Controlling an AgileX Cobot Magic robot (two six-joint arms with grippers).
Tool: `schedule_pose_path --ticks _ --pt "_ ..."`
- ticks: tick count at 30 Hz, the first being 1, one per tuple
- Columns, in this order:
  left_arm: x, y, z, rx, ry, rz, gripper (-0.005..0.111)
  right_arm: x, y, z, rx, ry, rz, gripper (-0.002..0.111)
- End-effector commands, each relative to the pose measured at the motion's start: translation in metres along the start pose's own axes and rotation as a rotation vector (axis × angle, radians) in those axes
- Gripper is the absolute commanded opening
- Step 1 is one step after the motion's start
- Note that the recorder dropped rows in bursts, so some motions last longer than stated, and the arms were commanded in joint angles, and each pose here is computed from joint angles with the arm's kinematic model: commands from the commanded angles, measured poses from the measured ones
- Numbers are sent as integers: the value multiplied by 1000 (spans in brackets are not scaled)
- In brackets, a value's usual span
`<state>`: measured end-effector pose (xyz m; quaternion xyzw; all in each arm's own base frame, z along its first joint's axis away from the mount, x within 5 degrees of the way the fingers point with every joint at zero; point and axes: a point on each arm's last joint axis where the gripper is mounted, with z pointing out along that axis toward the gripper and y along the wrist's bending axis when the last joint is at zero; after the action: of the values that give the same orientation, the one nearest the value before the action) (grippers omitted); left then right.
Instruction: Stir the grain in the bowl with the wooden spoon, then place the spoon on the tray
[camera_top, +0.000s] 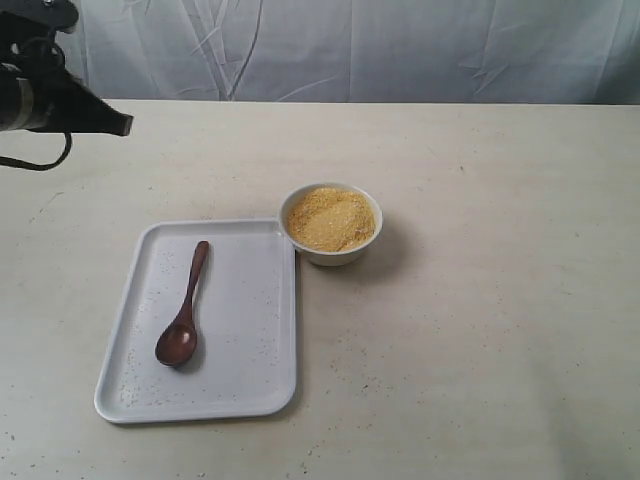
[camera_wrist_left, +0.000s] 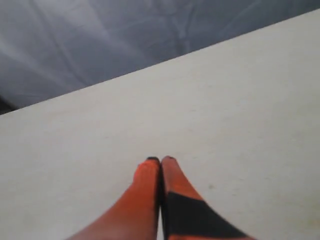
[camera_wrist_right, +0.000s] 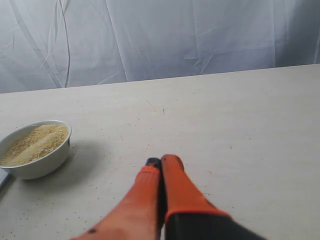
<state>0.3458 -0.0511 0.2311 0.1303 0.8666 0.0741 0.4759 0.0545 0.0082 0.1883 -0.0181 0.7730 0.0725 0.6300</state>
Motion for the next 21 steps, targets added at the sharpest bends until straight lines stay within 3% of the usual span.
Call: schedule_pose_path --ticks 1,4,6,10,12,14,17,21 --pt "17 19 -3 -234 154 -133 0 0 0 0 -2 -9 -6 0" --pt "38 19 -2 -252 389 -19 0 0 0 0 -2 -9 -6 0" --pt "51 12 -1 -193 536 -45 0 0 0 0 -2 -9 -6 0" --pt "57 -11 -6 51 703 -100 0 0 0 0 -2 -9 -6 0" --pt "56 -19 -11 149 758 -150 0 0 0 0 -2 -11 -6 0" --pt "54 -15 -20 157 796 -219 0 0 0 0 -2 -11 -6 0" --pt "51 -1 -41 148 824 -233 0 0 0 0 -2 -11 -6 0" --pt "46 10 -82 160 774 -308 0 0 0 0 -2 -11 -6 0"
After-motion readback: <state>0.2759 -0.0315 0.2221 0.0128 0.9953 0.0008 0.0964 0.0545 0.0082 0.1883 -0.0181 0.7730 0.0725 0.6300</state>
